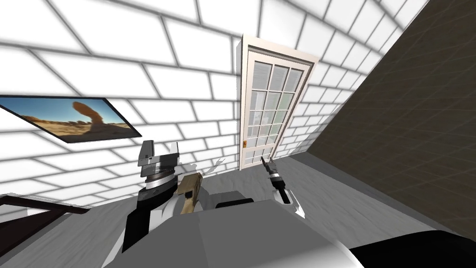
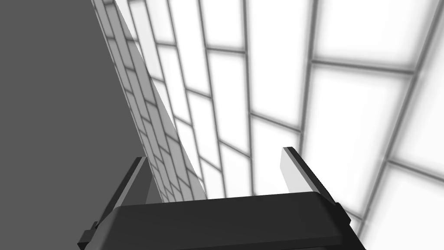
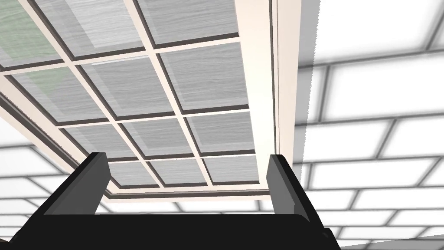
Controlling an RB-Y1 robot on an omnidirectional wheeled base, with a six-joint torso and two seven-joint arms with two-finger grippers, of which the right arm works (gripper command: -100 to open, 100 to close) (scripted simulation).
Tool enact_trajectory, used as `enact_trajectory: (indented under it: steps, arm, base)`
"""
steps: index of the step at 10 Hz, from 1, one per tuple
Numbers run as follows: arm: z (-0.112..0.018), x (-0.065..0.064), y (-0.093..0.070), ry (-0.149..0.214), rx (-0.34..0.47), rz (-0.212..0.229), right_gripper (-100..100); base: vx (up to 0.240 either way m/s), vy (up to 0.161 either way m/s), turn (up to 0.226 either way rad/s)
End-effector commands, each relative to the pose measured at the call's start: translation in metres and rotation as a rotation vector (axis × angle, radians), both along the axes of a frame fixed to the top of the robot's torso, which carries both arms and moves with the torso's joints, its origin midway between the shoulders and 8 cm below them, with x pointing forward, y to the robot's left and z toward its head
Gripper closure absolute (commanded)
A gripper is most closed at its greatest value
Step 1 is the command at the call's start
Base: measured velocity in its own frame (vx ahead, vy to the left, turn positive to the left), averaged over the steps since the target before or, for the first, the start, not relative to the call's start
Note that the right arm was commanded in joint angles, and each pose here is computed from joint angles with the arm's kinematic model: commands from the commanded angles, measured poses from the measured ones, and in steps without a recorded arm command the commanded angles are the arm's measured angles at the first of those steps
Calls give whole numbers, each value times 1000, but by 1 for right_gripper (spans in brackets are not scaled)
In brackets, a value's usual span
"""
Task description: Pull the door open
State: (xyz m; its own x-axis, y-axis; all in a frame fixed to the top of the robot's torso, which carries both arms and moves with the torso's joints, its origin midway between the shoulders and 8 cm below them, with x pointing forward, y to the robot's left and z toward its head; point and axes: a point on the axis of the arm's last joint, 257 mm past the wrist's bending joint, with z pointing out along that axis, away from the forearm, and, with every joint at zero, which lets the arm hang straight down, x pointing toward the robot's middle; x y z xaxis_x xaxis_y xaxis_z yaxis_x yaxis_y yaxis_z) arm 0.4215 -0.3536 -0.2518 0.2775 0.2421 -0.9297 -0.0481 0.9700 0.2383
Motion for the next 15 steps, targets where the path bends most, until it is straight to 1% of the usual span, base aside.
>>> enact_trajectory:
  steps: [1, 8, 13, 14, 15]
  arm:
    - [-12, 0, -3, 23, -27, -13, -100]
    - [-58, -2, -8, 113, -116, -53, -100]
    - [-86, -6, -6, 170, -163, -69, -100]
    - [-97, -7, -4, 191, -178, -73, -100]
    - [-102, -8, -3, 201, -186, -75, -100]
  base:
    - [106, -4, 100]
    - [102, -11, 94]
    - [101, -19, 82]
    - [125, -21, 115]
    - [130, -27, 111]
